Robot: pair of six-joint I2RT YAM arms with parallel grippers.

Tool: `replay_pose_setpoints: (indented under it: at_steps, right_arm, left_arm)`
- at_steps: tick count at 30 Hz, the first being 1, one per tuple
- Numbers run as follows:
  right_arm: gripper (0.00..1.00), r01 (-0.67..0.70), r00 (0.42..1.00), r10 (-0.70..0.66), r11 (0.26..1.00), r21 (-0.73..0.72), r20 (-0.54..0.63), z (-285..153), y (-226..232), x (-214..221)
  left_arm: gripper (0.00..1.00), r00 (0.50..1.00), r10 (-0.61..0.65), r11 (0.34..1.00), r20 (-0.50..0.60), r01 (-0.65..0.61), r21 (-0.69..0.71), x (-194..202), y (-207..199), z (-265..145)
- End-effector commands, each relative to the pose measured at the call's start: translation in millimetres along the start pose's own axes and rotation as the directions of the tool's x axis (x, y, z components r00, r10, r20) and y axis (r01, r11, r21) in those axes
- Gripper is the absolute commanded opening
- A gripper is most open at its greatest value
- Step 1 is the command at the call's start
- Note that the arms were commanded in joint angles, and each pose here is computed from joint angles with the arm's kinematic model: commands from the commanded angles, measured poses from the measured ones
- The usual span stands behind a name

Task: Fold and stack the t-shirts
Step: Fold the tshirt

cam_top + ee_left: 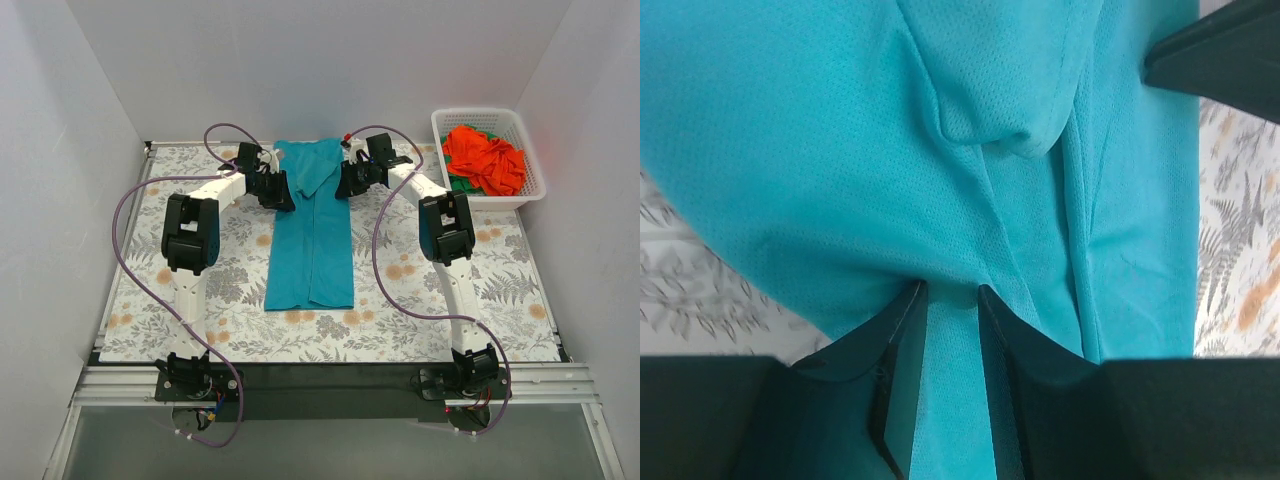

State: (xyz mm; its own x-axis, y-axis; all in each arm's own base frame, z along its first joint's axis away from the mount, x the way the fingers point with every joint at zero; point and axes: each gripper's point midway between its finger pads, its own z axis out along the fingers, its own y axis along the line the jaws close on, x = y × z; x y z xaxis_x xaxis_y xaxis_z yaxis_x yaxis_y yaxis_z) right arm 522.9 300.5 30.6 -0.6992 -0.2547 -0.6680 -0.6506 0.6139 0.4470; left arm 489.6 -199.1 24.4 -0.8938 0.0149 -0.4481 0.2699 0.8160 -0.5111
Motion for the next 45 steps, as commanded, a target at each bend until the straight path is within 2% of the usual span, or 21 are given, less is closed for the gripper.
replay_pose_setpoints:
  at_steps: [1,4,7,10,11,12,14,17,19,21,23,24,26,28,29,30,33,34,36,37,45]
  right_arm:
    - [0.18,0.025,1.000,-0.027,0.995,0.098,0.015,4,-30,-2]
    - [0.27,0.048,0.998,-0.053,0.992,0.116,0.045,-5,-31,-19]
    - [0.45,0.100,0.989,-0.111,0.989,0.112,0.094,-29,-14,-48]
    - [0.56,0.165,0.972,-0.180,0.981,0.104,0.152,-65,16,-79]
    - [0.60,0.180,0.968,-0.192,0.980,0.087,0.163,-74,26,-83]
    - [0.61,0.219,0.953,-0.231,0.972,0.084,0.194,-97,46,-98]
    - [0.63,0.233,0.957,-0.237,0.971,0.046,0.166,-111,65,-84]
    - [0.63,0.308,0.944,-0.308,0.951,0.019,0.118,-139,99,-66]
    - [0.62,0.379,0.924,-0.378,0.925,-0.010,0.049,-154,128,-42]
    - [0.61,0.441,0.897,-0.442,0.897,-0.036,-0.030,-161,150,-1]
    - [0.60,0.463,0.875,-0.466,0.885,-0.053,-0.130,-159,155,50]
    - [0.60,0.528,0.836,-0.534,0.846,-0.075,-0.126,-165,177,59]
    - [0.59,0.569,0.798,-0.576,0.817,-0.092,-0.178,-165,185,90]
    - [0.58,0.618,0.742,-0.632,0.774,-0.137,-0.223,-163,198,130]
    - [0.57,0.642,0.716,-0.662,0.749,-0.162,-0.223,-161,209,141]
    - [0.56,0.635,0.704,-0.661,0.749,-0.187,-0.257,-159,207,164]
    - [0.53,0.672,0.663,-0.700,0.713,-0.203,-0.264,-149,210,183]
    - [0.51,0.681,0.653,-0.707,0.705,-0.199,-0.270,-147,209,187]
    - [0.50,0.700,0.630,-0.729,0.682,-0.213,-0.267,-140,211,193]
    - [0.50,0.703,0.621,-0.731,0.679,-0.211,-0.283,-138,208,200]
    - [0.45,0.723,0.576,-0.762,0.644,-0.251,-0.296,-122,204,220]
  left_arm:
    - [0.27,0.999,-0.029,0.994,-0.031,0.026,-0.105,8,38,13]
    - [0.32,1.000,-0.018,0.997,-0.014,0.017,-0.070,0,27,5]
    - [0.43,0.999,0.019,1.000,0.028,-0.019,-0.002,-14,-1,-20]
    - [0.63,0.991,0.088,0.995,0.105,-0.093,0.043,-34,-31,-60]
    - [0.76,0.986,0.108,0.991,0.127,-0.116,0.060,-39,-39,-72]
    - [0.82,0.982,0.124,0.988,0.142,-0.134,0.069,-39,-45,-84]
    - [0.90,0.954,0.200,0.972,0.224,-0.222,0.081,-49,-66,-125]
    - [0.91,0.903,0.268,0.948,0.337,-0.309,0.073,-45,-82,-179]
    - [0.91,0.879,0.299,0.933,0.372,-0.350,0.078,-26,-85,-191]
    - [0.93,0.808,0.392,0.891,0.439,-0.453,0.037,-17,-99,-219]
    - [0.95,0.806,0.406,0.891,0.431,-0.453,0.007,11,-95,-226]
    - [0.95,0.774,0.487,0.849,0.405,-0.529,-0.009,26,-93,-226]
    - [0.91,0.762,0.535,0.797,0.366,-0.598,0.082,70,-97,-219]
    - [0.89,0.684,0.625,0.704,0.376,-0.702,0.108,105,-105,-225]
    - [0.89,0.692,0.634,0.697,0.346,-0.705,0.133,133,-96,-213]
    - [0.89,0.622,0.687,0.636,0.375,-0.765,0.103,141,-99,-219]
    - [0.86,0.565,0.742,0.558,0.362,-0.819,0.134,184,-91,-203]
    - [0.85,0.499,0.782,0.492,0.373,-0.862,0.122,194,-92,-201]
    - [0.83,0.476,0.807,0.456,0.348,-0.878,0.144,220,-84,-188]
    - [0.82,0.436,0.830,0.412,0.348,-0.900,0.144,228,-86,-184]
    - [0.70,0.374,0.882,0.355,0.288,-0.927,0.119,244,-69,-153]
